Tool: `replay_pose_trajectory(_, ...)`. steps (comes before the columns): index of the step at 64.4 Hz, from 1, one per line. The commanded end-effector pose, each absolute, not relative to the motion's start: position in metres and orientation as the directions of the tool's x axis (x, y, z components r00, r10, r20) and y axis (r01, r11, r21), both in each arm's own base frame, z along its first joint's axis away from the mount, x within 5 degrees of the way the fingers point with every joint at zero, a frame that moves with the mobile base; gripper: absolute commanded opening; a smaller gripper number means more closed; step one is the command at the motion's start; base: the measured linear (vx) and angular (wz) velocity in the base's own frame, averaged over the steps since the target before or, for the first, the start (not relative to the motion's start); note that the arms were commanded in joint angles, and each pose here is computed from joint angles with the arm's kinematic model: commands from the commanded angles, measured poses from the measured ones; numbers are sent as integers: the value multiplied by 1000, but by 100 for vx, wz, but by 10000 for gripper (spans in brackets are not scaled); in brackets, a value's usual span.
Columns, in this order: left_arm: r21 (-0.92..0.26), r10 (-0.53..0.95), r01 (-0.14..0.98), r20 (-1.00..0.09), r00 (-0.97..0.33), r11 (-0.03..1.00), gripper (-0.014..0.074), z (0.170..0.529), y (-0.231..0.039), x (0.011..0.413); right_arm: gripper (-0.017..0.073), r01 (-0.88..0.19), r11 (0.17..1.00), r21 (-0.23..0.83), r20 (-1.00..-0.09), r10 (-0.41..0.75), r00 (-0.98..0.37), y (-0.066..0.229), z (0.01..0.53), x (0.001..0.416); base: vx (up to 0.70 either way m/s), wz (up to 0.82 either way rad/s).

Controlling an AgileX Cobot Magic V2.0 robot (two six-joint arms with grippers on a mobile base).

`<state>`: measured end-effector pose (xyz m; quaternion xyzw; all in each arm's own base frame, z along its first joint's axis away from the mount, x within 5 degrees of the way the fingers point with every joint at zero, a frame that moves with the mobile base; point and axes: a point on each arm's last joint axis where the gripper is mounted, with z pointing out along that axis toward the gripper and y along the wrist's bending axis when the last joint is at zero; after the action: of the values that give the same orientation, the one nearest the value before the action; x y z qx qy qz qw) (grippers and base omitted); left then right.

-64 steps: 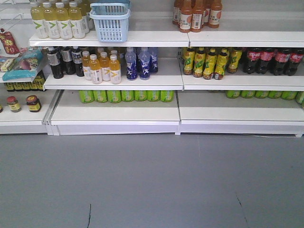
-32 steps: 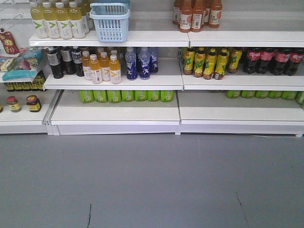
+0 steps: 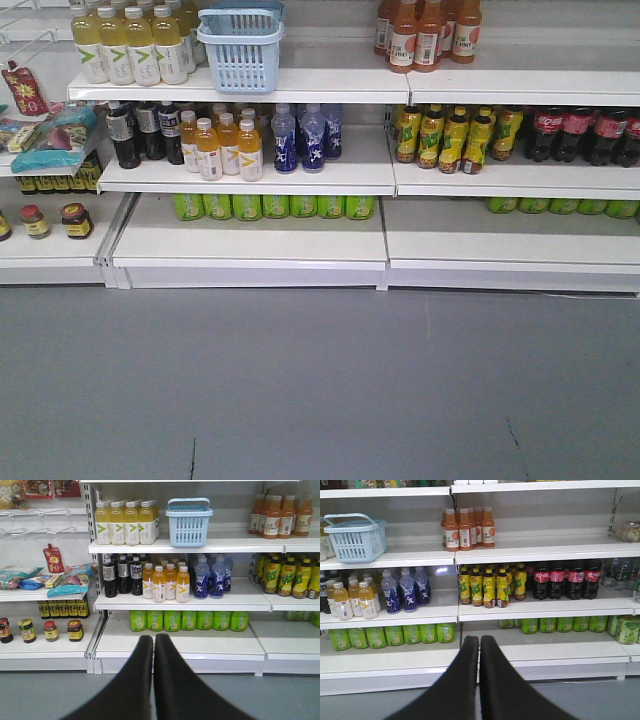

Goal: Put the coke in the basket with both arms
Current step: 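Drive the base up to the shelf holding the light-blue basket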

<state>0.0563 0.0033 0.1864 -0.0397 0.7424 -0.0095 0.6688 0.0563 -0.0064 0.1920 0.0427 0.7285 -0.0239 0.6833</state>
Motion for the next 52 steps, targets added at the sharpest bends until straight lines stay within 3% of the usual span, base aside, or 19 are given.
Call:
replay_pose_trajectory(1, -85, -85, -22, -996, 9, 996, -6, 205, 2, 54, -5, 85, 996, 8, -1000, 8, 9, -5, 197, 56, 11, 0)
replay_pose_trajectory(52, -85, -85, -21, -996, 9, 996, -6, 205, 2, 54, -5, 85, 996, 8, -1000, 8, 9, -5, 197, 56, 14, 6)
